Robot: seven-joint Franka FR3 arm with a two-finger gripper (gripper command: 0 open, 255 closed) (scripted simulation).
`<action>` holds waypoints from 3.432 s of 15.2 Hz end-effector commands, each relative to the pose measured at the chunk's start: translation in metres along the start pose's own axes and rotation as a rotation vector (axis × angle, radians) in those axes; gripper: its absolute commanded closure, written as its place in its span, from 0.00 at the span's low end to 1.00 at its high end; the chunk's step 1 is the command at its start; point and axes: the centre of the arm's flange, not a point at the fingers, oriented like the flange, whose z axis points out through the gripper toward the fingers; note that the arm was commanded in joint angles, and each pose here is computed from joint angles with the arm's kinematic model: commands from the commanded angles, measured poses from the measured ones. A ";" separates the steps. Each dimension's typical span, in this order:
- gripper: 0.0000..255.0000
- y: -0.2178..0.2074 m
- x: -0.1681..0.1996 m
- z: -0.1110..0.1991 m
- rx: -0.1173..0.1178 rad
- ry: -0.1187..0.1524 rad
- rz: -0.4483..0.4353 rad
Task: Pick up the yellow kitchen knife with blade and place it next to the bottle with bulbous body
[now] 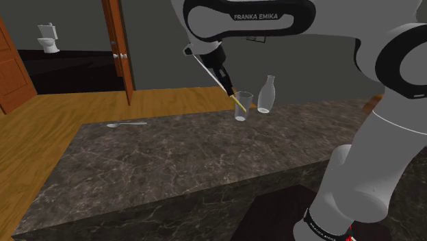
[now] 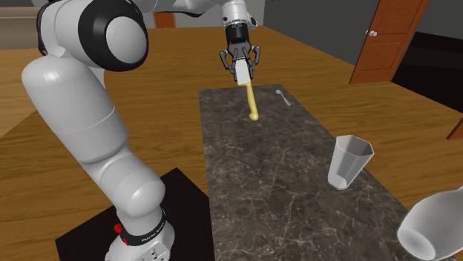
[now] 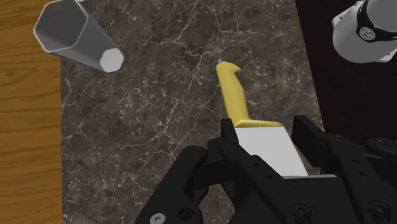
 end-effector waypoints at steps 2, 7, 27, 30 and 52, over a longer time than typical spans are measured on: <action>1.00 0.002 -0.007 -0.014 0.000 0.000 0.000; 1.00 0.022 -0.049 0.010 0.000 0.000 0.000; 1.00 0.123 -0.254 0.143 0.000 0.000 0.000; 1.00 0.138 -0.285 0.163 0.000 0.000 0.000; 1.00 0.178 -0.351 0.281 0.000 0.000 0.000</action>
